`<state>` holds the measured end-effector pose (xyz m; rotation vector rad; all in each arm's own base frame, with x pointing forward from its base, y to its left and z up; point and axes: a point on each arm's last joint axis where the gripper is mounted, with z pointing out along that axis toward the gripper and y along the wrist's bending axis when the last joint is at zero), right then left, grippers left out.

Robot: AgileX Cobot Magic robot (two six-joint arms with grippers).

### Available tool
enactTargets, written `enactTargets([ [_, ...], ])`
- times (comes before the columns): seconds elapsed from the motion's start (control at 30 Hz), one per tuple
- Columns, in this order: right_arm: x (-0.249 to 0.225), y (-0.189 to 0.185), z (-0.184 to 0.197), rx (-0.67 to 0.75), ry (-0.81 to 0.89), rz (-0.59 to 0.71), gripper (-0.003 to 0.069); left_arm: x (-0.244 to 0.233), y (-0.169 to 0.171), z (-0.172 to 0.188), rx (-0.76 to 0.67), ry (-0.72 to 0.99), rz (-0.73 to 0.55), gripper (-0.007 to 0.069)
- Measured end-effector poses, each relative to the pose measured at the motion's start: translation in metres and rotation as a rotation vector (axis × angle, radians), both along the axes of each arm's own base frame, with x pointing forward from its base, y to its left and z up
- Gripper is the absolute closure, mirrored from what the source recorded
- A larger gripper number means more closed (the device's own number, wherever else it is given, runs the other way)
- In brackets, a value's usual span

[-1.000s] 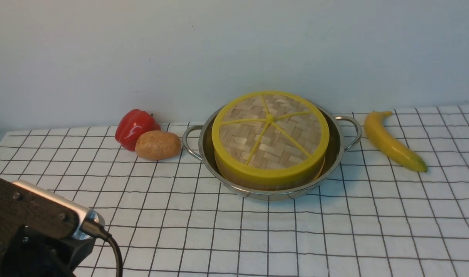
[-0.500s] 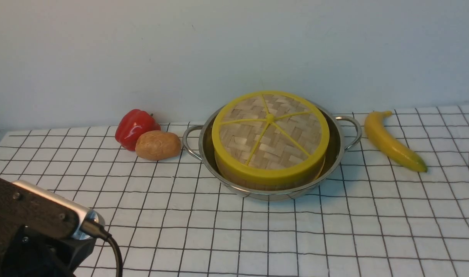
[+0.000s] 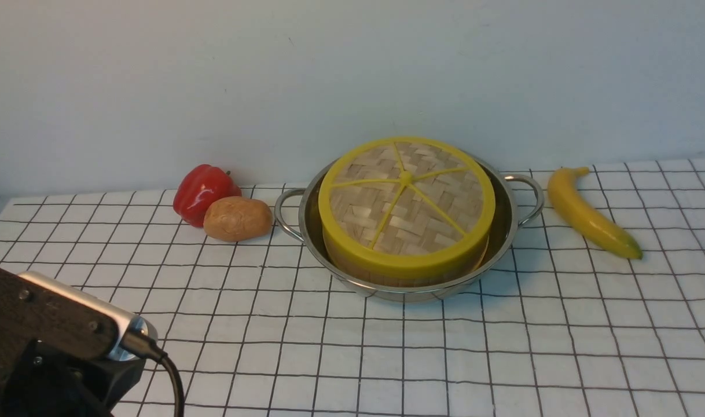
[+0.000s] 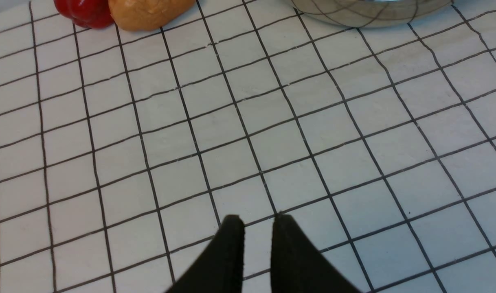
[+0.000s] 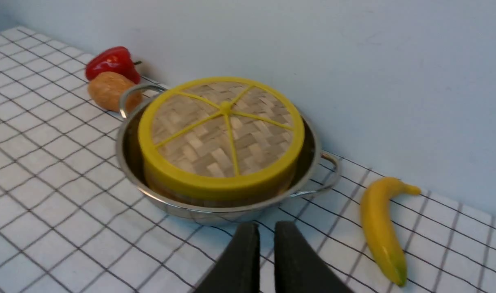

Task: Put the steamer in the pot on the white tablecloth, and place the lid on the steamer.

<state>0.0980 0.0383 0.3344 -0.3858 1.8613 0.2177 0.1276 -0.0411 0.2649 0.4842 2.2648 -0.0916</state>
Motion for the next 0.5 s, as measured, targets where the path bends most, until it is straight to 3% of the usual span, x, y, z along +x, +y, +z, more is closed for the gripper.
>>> enactTargets([
  [0.3,-0.036,-0.034,-0.08,0.062,-0.098,-0.292,0.0528,0.0,0.0,0.0,0.0,0.0,0.0,0.0508],
  [0.5,-0.043,-0.04,-0.11,0.122,-0.23,-0.39,0.0514,0.0,0.0,0.0,0.0,0.0,0.0,0.0497],
])
